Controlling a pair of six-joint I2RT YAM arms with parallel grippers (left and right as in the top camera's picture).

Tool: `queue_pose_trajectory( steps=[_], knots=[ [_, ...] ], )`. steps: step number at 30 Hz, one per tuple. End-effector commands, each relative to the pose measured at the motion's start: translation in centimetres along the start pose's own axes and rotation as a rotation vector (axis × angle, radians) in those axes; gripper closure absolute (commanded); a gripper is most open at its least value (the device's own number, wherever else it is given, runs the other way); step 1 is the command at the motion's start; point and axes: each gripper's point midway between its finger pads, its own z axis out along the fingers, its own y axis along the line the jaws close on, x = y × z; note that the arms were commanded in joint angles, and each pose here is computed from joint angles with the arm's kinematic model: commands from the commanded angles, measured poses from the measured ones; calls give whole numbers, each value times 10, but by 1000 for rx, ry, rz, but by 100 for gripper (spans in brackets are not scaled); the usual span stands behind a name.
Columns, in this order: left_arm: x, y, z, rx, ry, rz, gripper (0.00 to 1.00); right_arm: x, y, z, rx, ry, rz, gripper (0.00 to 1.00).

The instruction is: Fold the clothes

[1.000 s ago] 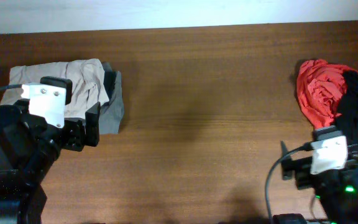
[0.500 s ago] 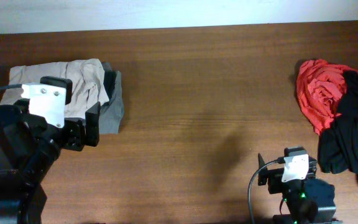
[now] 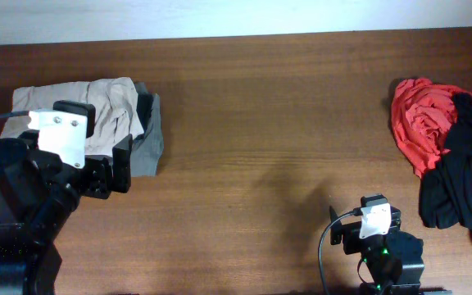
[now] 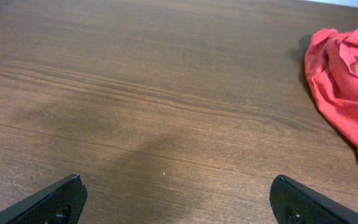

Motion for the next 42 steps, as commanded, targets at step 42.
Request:
queue_pose_trajectory(
  steps=[42],
  knots=[
    [99,0,21,-103,-149,52,1,0,1,0,-8,-9,14,1]
  ],
)
